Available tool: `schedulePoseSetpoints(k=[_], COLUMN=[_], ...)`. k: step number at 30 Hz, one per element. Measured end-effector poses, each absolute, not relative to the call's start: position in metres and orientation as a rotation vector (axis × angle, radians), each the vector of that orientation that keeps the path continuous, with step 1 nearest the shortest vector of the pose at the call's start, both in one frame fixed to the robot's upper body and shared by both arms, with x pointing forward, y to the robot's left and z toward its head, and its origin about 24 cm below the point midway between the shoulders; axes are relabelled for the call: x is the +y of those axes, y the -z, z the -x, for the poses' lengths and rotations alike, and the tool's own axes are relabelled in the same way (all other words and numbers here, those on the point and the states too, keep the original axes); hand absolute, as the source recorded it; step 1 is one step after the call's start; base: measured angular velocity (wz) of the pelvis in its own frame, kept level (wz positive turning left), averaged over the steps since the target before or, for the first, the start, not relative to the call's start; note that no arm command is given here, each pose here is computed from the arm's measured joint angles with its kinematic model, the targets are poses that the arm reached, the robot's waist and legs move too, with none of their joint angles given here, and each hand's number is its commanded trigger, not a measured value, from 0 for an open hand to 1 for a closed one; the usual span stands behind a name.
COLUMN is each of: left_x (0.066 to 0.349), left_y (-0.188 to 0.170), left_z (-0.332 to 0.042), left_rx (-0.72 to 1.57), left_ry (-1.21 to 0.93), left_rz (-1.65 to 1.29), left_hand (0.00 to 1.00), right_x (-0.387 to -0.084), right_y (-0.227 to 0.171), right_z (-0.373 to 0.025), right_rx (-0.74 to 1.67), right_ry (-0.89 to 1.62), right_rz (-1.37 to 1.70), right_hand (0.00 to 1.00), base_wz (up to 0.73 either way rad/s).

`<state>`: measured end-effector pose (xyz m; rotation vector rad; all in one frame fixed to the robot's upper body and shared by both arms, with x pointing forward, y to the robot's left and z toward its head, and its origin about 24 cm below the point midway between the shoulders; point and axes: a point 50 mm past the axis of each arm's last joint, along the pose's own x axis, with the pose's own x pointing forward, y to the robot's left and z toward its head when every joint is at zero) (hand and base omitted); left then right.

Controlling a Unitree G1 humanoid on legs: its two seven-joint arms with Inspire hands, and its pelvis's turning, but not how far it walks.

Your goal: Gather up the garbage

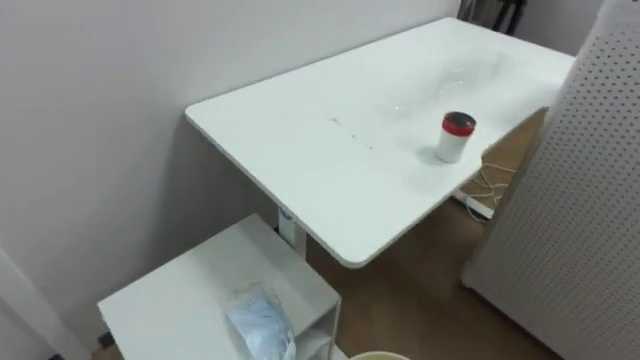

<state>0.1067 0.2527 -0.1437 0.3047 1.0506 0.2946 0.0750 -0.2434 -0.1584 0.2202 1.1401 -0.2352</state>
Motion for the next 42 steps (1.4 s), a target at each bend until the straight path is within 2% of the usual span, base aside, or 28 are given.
schedulePoseSetpoints(k=[8, 17, 19, 21, 29, 34, 42], left_x=[0.251, 0.244, 0.227, 0.224, 0.228, 0.215, 0.202], left_y=[0.120, 0.085, 0.065, 0.058, 0.058, 0.047, 0.040], left_z=[-0.143, -0.201, -0.234, -0.240, -0.248, -0.272, -0.285], left_rx=[0.819, 0.539, 0.390, 0.337, 0.326, 0.261, 0.207], left_ry=[-0.268, -0.300, -0.247, -0.250, -0.284, -0.236, -0.184], left_rz=[-0.474, -0.625, -0.643, -0.675, -0.726, -0.765, -0.792], left_hand=[0.00, 0.00, 0.00, 0.00, 0.00, 0.00, 0.00], right_x=[-0.241, -0.236, -0.242, -0.240, -0.240, -0.244, -0.241], right_y=[0.160, 0.158, 0.158, 0.158, 0.154, 0.146, 0.138], right_z=[-0.070, -0.092, -0.086, -0.095, -0.114, -0.135, -0.157], right_rx=[1.151, 1.110, 1.111, 1.119, 1.102, 1.030, 0.974], right_ry=[0.192, 0.136, 0.192, 0.190, 0.127, 0.122, 0.120], right_rz=[-0.200, -0.163, -0.178, -0.182, -0.112, -0.108, -0.092], right_hand=[1.00, 1.00, 1.00, 1.00, 1.00, 1.00, 1.00], base_wz=[-0.01, 0.06, 0.74, -0.06, -0.24, -0.23, -0.18])
